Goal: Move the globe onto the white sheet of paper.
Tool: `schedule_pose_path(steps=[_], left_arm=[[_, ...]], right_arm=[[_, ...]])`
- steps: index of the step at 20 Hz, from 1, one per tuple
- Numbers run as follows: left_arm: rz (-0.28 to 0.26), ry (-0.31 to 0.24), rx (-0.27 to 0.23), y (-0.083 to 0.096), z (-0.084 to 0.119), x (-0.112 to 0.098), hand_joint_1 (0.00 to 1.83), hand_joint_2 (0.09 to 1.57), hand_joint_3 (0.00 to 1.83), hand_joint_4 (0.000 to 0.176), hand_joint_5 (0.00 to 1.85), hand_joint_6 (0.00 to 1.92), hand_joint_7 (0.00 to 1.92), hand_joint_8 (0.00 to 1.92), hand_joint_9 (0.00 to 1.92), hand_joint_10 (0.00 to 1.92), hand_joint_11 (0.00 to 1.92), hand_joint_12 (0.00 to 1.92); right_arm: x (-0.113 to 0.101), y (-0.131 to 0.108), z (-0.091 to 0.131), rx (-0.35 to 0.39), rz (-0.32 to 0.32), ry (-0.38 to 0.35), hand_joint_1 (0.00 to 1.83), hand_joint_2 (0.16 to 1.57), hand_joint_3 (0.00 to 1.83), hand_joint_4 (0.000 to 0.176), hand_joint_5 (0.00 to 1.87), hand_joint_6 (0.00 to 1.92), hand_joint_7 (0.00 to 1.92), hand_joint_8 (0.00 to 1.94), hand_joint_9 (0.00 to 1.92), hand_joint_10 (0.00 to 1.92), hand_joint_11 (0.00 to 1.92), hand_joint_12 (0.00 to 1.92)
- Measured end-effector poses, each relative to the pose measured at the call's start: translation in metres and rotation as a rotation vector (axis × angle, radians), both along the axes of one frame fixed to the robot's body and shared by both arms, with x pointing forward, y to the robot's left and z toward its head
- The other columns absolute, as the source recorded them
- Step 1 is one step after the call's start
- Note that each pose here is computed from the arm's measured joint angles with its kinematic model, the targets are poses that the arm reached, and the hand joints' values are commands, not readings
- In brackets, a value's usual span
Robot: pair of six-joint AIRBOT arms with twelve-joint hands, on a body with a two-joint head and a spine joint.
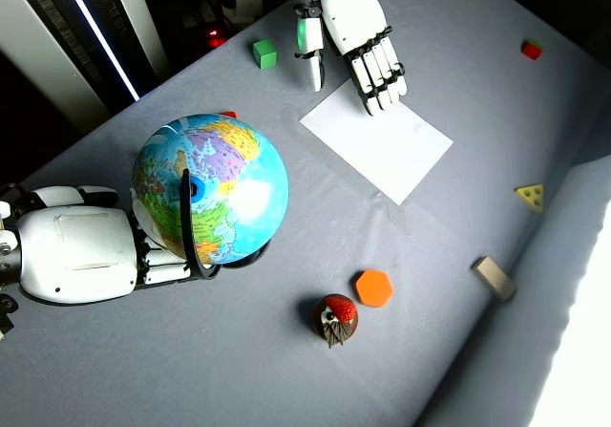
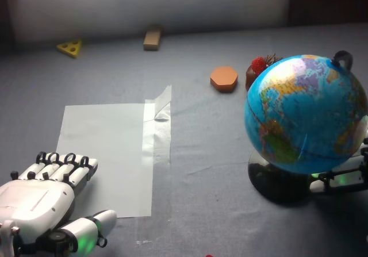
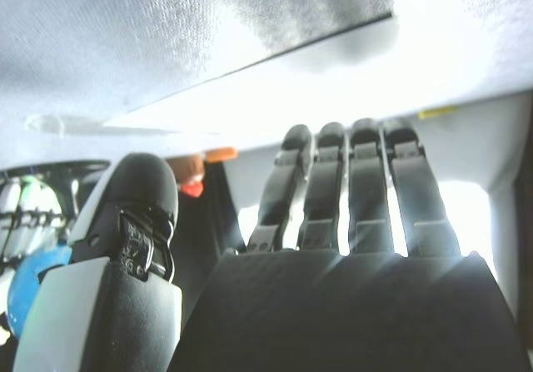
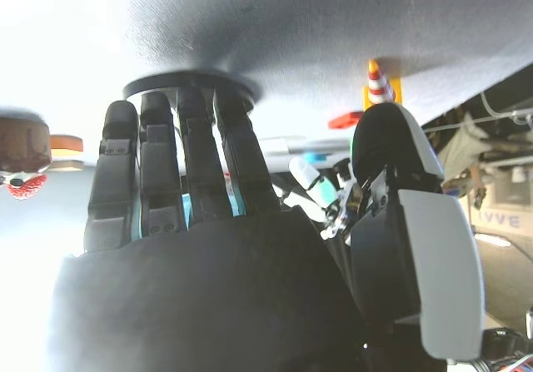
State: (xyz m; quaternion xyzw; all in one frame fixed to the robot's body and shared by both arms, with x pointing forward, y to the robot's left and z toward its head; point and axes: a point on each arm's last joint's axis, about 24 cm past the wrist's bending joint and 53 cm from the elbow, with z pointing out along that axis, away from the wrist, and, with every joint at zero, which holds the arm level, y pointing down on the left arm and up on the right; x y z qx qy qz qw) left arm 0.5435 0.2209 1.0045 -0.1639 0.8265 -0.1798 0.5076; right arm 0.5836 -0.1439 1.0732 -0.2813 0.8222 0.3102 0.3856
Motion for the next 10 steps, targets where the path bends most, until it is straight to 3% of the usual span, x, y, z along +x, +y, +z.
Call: schedule_pose_path(steps=[10], left_arm=[[0.007, 0.02, -0.005, 0.0011, -0.001, -0.0048, 0.0, 1.28, 0.0, 0.0, 0.04, 0.0, 0.01, 0.0, 0.0, 0.0, 0.0, 0.0]], right_arm=[[0.004, 0.0068, 0.0067, -0.01, 0.036, -0.05, 0.0, 1.18, 0.0, 0.0, 0.17, 0.0, 0.2, 0.01, 0.12, 0.0, 0.0, 0.15]])
